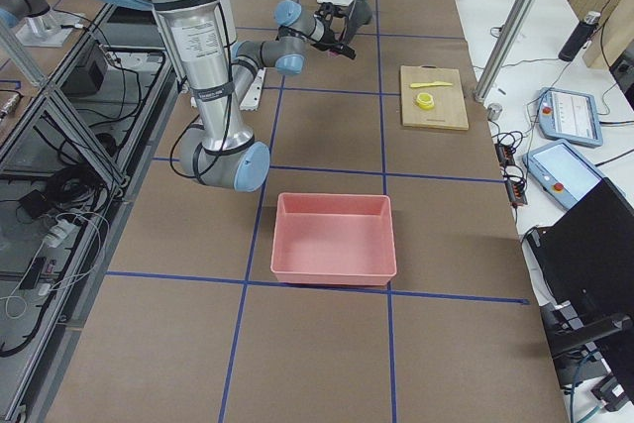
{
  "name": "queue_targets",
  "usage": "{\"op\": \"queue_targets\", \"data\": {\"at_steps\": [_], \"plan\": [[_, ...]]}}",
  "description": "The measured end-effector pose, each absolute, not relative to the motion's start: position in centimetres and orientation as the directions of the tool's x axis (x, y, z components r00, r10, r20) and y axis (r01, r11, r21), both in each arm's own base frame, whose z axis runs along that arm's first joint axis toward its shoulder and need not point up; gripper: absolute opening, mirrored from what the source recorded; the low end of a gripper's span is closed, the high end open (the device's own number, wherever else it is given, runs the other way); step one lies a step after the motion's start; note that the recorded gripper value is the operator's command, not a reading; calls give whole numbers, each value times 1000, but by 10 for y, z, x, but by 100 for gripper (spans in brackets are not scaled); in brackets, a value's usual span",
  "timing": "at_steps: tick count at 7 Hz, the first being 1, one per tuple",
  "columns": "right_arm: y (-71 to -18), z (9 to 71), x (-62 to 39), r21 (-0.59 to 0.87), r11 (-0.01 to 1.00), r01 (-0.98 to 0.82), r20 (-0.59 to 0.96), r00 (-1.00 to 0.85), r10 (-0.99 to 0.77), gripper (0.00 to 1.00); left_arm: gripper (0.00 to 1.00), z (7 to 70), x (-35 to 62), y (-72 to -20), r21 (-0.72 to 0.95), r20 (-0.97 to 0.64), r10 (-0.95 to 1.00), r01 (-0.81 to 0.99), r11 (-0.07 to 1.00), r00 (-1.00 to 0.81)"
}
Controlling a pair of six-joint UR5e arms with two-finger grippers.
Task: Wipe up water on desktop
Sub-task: 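Close the right gripper on the towel edge below the left gripper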
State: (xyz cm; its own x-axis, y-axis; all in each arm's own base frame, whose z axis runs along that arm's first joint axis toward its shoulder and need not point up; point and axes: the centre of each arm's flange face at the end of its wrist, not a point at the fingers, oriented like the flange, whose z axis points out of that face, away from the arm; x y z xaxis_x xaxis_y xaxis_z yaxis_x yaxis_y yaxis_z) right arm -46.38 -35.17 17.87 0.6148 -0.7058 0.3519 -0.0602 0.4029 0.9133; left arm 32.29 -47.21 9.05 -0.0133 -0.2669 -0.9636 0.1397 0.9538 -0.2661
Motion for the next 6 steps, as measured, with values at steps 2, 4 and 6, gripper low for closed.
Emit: {"op": "queue_targets", "data": {"at_steps": [2, 4, 6], "plan": [[-342, 168, -458, 915, 398, -68, 355, 605, -712, 99, 0, 95, 327, -479, -269, -962, -272, 162, 949, -7], [-330, 149, -436, 914, 402, -55, 354, 592, -724, 99, 0, 106, 334, -488, -276, -959, -282, 176, 945, 11], [-327, 148, -436, 912, 409, -35, 349, 592, -726, 99, 0, 102, 333, -487, -266, -962, -271, 174, 948, 7]]}}
